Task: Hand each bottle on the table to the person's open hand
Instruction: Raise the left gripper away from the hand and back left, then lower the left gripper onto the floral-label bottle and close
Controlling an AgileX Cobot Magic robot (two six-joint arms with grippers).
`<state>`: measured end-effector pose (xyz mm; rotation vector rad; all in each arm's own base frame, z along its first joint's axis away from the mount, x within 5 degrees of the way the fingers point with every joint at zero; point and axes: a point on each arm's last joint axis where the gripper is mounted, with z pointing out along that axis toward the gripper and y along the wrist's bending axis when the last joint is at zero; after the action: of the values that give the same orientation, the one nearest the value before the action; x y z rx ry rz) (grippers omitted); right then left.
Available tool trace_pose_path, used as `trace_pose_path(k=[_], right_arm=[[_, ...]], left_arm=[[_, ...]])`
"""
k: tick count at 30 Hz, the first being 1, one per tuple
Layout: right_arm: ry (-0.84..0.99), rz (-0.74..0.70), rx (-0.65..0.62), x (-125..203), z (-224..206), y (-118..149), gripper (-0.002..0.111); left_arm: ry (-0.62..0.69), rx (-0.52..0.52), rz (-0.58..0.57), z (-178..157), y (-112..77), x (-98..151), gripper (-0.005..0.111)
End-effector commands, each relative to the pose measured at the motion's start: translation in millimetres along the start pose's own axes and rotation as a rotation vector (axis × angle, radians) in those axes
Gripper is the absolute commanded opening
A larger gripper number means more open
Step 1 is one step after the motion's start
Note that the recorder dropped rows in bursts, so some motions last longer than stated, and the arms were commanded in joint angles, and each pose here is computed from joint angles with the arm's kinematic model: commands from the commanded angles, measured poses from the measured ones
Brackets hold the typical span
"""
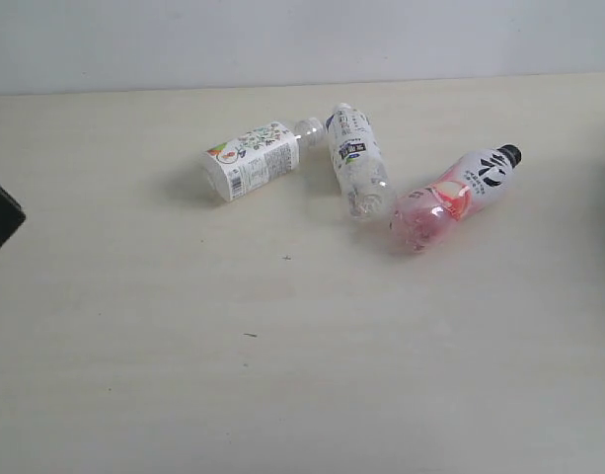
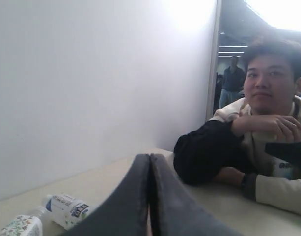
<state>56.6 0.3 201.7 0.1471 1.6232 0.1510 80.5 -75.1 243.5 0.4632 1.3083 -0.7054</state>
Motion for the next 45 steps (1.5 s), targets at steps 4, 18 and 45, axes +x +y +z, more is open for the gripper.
trace_pose_path(k=[4,18,45], right_arm=[[-0.011,-0.003,-0.004,1,0,0,0.0],[-0.011,-0.003,-0.004,1,0,0,0.0],[-0.011,-0.003,-0.004,1,0,0,0.0]], left_arm=[[-0.077,-0.072,-0.009,18,5.3,-32,0.0],[0.374,-0.297,0.125,122,53.8,-69,0.0],[1.247,-0.224,0.138,262,165.4,-15,0.0]])
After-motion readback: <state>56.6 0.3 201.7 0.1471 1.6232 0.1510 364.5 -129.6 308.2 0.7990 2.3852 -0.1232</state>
